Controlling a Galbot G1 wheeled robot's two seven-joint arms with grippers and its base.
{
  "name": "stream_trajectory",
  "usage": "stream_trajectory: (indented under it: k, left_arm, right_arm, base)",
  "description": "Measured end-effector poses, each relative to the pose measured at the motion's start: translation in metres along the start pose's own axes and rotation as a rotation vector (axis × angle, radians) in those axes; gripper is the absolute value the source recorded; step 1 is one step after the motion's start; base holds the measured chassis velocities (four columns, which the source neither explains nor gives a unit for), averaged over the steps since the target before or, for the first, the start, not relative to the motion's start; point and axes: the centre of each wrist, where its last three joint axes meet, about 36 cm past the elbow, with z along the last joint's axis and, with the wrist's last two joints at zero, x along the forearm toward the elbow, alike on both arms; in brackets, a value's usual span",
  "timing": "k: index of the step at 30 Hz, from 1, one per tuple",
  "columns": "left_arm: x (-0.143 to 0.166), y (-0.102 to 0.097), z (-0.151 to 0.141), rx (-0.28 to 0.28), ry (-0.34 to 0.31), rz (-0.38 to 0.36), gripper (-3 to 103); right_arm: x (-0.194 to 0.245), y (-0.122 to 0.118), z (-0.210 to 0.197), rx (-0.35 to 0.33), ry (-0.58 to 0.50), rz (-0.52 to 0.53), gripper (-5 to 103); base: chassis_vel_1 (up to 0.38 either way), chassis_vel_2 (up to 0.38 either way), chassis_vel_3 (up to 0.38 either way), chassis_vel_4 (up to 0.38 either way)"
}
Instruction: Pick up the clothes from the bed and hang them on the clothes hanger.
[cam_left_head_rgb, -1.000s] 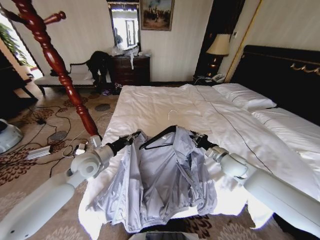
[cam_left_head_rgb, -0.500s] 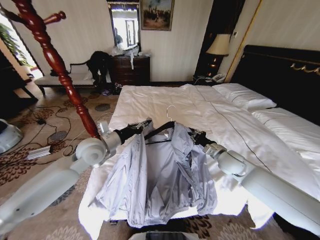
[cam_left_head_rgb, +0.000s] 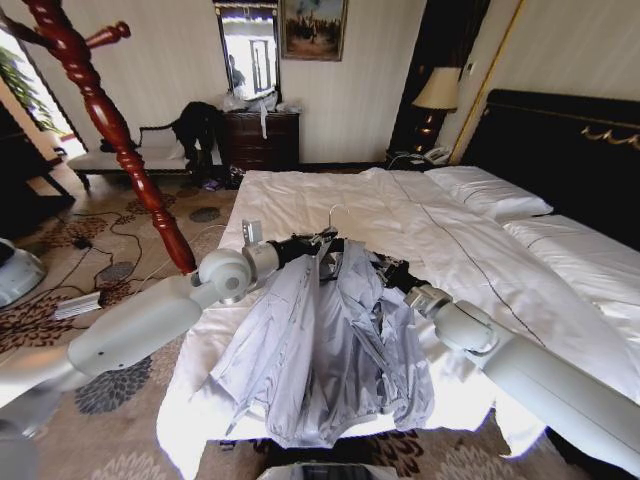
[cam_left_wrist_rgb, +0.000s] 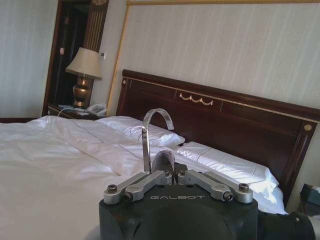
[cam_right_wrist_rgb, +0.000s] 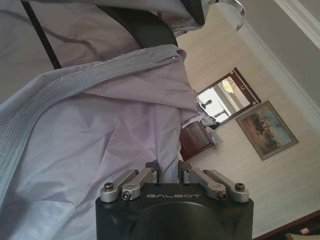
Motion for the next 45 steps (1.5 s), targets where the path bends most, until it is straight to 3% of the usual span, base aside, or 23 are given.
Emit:
stream_trajectory:
  k: [10, 19, 31, 34, 38, 45]
  left_arm:
    - [-0.024, 0.011, -0.006, -0.026, 0.011, 0.017, 0]
    - [-0.029, -0.016, 0.018, -0.057, 0.058, 0.091, 0]
    - [-0.022, -0.019, 0.044, -0.055, 0.098, 0.073, -3]
    - [-0.019, -0.020, 0.045, -0.050, 0.100, 0.059, 11]
    - [-0.015, -0.024, 0.046, -0.047, 0.102, 0.063, 23]
    - [-0.001, -0.027, 0.045, -0.090, 0.110, 0.043, 49]
  right_arm:
    - [0.005, 0.000, -0.008, -0.003, -0.039, -0.007, 18]
    - [0.002, -0.001, -0.001, -0.009, -0.014, 0.007, 18]
    - [0.003, 0.000, -0.006, -0.018, -0.028, 0.009, 18]
    - [0.003, 0.000, -0.004, -0.018, -0.023, 0.008, 18]
    - [0.002, 0.001, -0.001, -0.020, -0.015, 0.011, 18]
    - [-0.001, 0.003, 0.006, -0.026, 0.004, 0.012, 18]
  base:
    - [0.000, 0.000, 0.000, 0.000]
    - [0.000, 0.000, 0.000, 0.000]
    - [0.000, 0.000, 0.000, 0.000]
    - [0.000, 0.000, 0.000, 0.000]
    - [0.000, 0.000, 0.000, 0.000]
    - [0.000, 0.000, 0.000, 0.000]
